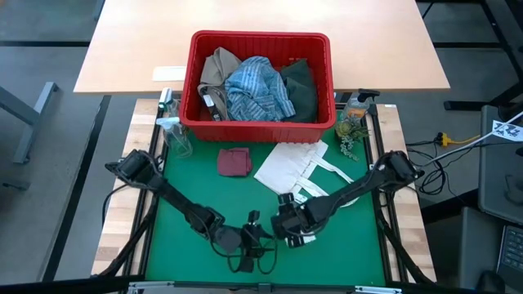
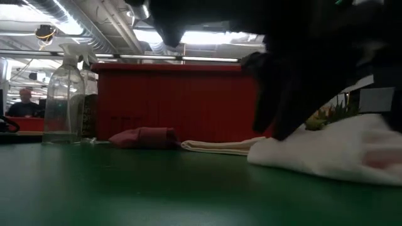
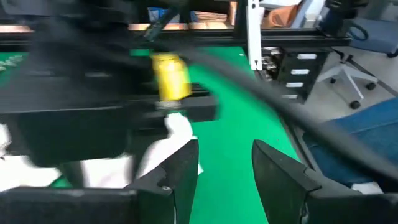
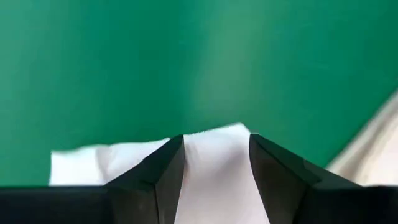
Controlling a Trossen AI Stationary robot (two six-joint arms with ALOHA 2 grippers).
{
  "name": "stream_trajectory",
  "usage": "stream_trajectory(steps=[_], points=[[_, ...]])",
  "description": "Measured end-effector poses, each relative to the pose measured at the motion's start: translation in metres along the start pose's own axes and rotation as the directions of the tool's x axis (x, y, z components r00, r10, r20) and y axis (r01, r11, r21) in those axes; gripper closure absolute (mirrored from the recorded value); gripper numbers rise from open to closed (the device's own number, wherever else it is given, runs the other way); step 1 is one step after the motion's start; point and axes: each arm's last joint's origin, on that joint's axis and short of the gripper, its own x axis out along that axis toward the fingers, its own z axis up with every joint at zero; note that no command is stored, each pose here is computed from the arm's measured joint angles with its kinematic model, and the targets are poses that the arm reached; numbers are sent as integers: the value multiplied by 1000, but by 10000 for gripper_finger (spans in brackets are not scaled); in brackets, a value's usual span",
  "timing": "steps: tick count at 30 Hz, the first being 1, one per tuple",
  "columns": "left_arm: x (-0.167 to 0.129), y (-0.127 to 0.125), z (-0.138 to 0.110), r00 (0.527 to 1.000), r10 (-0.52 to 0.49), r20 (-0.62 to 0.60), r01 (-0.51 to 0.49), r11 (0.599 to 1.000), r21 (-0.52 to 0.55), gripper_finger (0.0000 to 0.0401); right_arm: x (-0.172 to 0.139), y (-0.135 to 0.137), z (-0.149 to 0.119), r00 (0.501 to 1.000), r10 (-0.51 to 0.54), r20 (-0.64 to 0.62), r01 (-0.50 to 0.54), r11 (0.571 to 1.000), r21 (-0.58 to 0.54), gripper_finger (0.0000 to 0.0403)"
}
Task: Fold Laundry from Bin
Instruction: Fold the white underwear
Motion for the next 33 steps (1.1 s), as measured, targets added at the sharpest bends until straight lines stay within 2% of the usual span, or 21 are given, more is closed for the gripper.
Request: stream_trajectory(steps=[8, 10, 13, 17, 22, 27, 33], points=[[-3, -6, -1, 1000, -12, 0, 12, 1000, 7, 257, 6, -36, 4, 988, -157, 8, 154, 975, 162, 221], [-2, -3, -1, 1000, 13, 5, -13, 1000, 4, 257, 6, -45, 6, 988, -157, -4, 155, 969, 191, 221], [1, 4, 1, 998, 61, 13, -61, 998, -10, 257, 0, -51, 10, 995, -95, -23, 98, 973, 208, 221], [6, 15, 3, 996, 86, 12, -85, 994, -68, 257, -19, -49, 12, 999, -37, -7, 37, 981, 188, 221], [14, 24, 0, 994, 111, 18, -109, 989, -96, 257, -37, -37, 7, 999, -22, -23, 25, 989, 144, 221], [30, 31, -18, 991, 132, 13, -130, 987, -98, 257, -39, -29, -2, 995, -22, -96, 32, 994, 104, 221], [43, 41, -32, 987, 163, 0, -162, 982, -99, 257, -30, -29, -11, 992, -26, -124, 38, 994, 101, 221]])
